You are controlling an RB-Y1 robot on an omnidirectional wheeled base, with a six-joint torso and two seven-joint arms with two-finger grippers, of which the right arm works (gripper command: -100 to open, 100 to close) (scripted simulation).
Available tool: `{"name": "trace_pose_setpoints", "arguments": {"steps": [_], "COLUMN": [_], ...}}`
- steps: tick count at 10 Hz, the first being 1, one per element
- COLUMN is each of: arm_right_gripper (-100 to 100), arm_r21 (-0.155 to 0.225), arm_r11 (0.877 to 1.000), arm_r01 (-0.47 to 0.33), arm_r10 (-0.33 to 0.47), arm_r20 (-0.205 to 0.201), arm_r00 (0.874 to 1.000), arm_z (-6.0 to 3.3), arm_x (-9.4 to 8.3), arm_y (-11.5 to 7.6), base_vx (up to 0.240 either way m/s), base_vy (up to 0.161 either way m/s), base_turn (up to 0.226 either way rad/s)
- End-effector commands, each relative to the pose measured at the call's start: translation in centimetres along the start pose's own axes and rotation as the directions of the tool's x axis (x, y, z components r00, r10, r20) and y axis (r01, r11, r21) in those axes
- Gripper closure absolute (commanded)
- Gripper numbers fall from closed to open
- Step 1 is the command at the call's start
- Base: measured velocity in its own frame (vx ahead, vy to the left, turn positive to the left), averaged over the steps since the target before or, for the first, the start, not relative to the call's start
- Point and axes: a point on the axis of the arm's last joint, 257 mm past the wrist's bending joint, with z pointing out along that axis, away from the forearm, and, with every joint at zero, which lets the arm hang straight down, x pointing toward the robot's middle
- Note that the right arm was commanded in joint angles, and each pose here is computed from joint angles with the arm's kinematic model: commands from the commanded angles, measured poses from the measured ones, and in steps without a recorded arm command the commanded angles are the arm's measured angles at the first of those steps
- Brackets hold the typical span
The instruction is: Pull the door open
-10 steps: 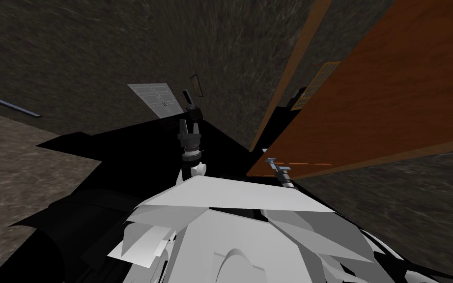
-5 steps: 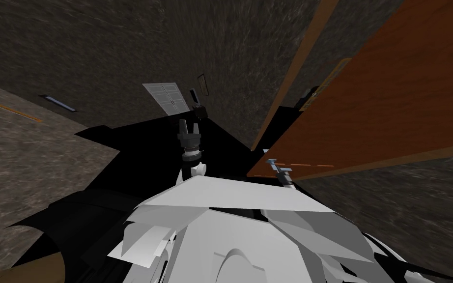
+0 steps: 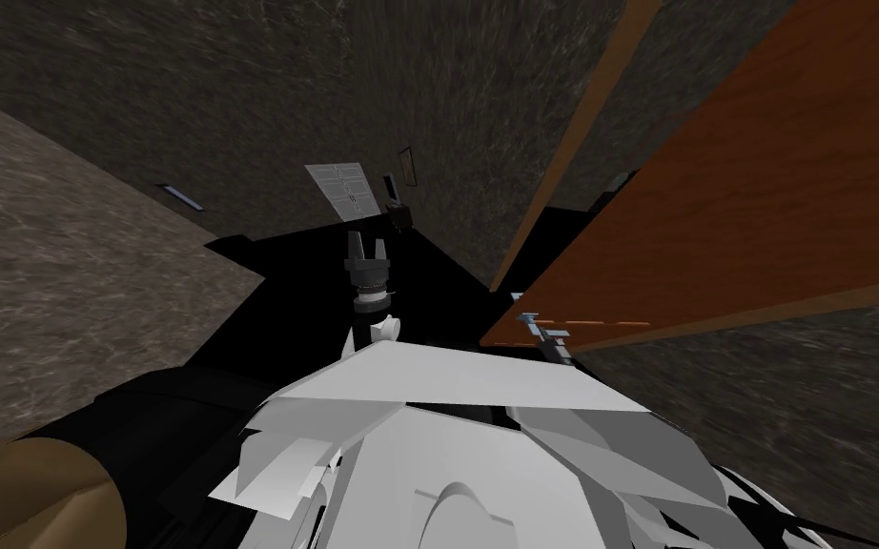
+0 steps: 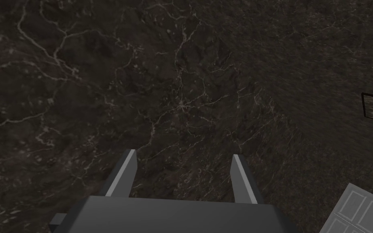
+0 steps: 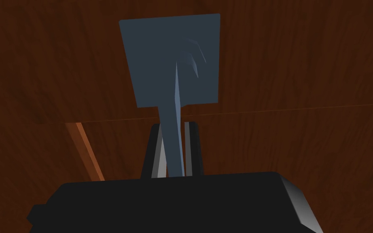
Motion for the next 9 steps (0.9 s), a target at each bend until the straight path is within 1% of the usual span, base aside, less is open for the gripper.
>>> {"name": "trace_pose_setpoints", "arguments": {"steps": [1, 2, 3, 5, 6, 7, 9], "arm_right_gripper": [100, 100, 100, 100, 100, 100, 100], "arm_r21": [-0.004, -0.004, -0.004, 0.000, 0.001, 0.001, 0.001], "arm_r11": [1.000, 1.000, 1.000, 1.000, 1.000, 1.000, 1.000], "arm_r01": [0.002, 0.001, 0.001, -0.001, 0.000, 0.000, 0.000], "arm_r10": [-0.002, -0.001, -0.001, 0.001, 0.000, 0.000, 0.000], "arm_r20": [0.001, 0.000, 0.000, -0.002, 0.002, 0.004, 0.004], "arm_r00": [1.000, 1.000, 1.000, 1.000, 1.000, 1.000, 1.000], "arm_z": [-0.21, -0.72, -0.72, -0.65, 0.25, 0.71, 0.71], "arm_x": [-0.3, -0.3, -0.3, -0.1, 0.1, 0.2, 0.2], "arm_y": [0.1, 0.1, 0.1, 0.0, -0.2, -0.2, -0.2], "base_vx": [-0.122, -0.158, -0.122, -0.028, -0.127, -0.198, -0.081], "base_vy": [-0.045, -0.052, -0.049, -0.008, -0.042, -0.060, -0.027], "base_turn": [0.096, 0.184, 0.071, -0.017, 0.102, 0.133, 0.014]}}
